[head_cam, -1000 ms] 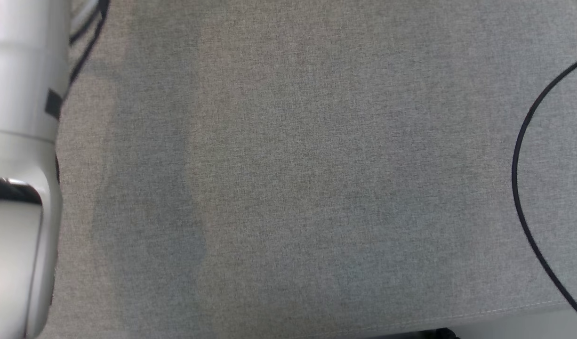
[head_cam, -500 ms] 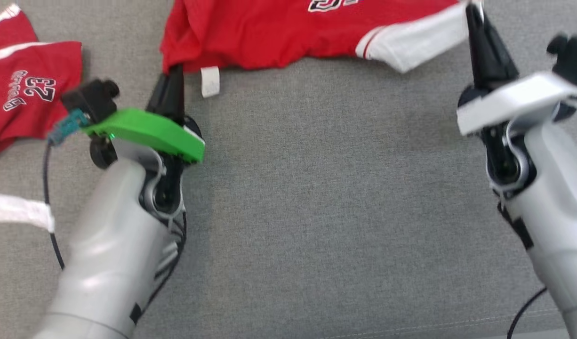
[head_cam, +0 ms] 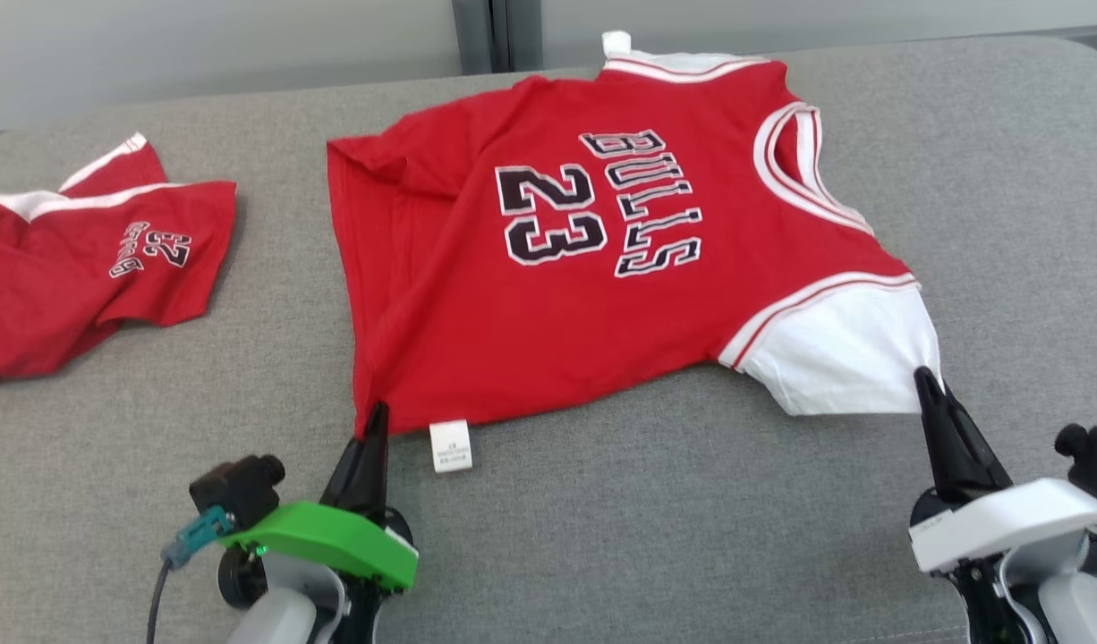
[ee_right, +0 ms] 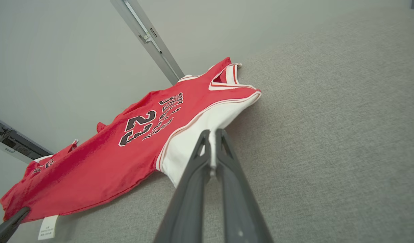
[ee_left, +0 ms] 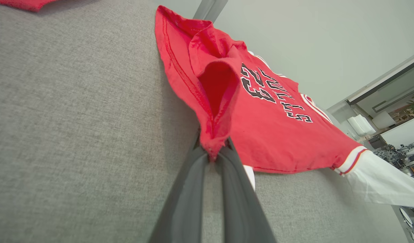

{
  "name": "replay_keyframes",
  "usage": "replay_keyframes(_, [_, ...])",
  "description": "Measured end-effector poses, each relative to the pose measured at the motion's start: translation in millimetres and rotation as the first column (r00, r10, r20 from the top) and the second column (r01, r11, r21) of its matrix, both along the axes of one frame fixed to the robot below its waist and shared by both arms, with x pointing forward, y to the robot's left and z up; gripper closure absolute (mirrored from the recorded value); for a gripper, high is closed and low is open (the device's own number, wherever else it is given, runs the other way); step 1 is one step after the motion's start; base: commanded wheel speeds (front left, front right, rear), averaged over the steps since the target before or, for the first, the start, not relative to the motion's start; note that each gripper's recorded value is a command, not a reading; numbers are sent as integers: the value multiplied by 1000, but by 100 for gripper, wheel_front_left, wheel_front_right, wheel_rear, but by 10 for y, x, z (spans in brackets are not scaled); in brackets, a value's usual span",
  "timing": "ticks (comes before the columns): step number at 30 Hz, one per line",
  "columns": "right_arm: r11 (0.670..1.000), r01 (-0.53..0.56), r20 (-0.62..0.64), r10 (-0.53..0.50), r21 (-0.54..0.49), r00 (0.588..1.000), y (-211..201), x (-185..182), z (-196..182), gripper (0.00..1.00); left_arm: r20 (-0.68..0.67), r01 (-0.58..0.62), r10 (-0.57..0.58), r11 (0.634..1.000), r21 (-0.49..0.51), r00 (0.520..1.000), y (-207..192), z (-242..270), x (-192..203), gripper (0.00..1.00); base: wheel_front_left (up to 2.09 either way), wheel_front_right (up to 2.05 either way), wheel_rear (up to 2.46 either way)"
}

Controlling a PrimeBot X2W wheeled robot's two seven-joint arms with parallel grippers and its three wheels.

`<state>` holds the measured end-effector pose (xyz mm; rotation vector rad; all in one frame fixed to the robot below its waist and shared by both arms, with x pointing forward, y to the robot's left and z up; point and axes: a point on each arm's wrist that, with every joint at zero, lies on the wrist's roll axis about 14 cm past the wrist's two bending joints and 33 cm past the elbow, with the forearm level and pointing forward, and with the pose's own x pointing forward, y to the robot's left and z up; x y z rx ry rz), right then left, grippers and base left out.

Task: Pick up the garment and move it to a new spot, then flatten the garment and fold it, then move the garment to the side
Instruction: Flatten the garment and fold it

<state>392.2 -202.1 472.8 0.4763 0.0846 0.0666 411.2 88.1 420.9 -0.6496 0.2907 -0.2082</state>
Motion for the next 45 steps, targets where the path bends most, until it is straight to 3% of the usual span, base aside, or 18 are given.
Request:
replay_keyframes(12, [998,63,-88,-60,32,994,-38,-682,100,100,-21,-54,54,999,0,998,157,71,-549,100,0,0,0])
replay_keyframes(24, [997,43,-114,-36,58,993,103,-654,38,100,-68,-49,48,999,-18,997,100,-42,-672,100,0,0,0])
replay_keyframes(28, [999,8,-33,-6,52,999,182,-414,250,100,-87,-42,31,990,-131,996,-39,26,-561,100,0,0,0])
replay_keyframes(32, [999,-27,84,25,27,996,188,13,608,100,-42,16,-29,956,-292,999,-270,386,-200,100,0,0,0])
replay_keyframes(38, [997,-73,253,66,17,965,222,814,1319,100,173,154,-104,938,-312,979,-387,1315,614,100,0,0,0])
replay_keyframes(45, [997,-75,351,63,20,934,200,1832,2130,100,282,167,-90,951,-261,955,-326,2197,1603,100,0,0,0])
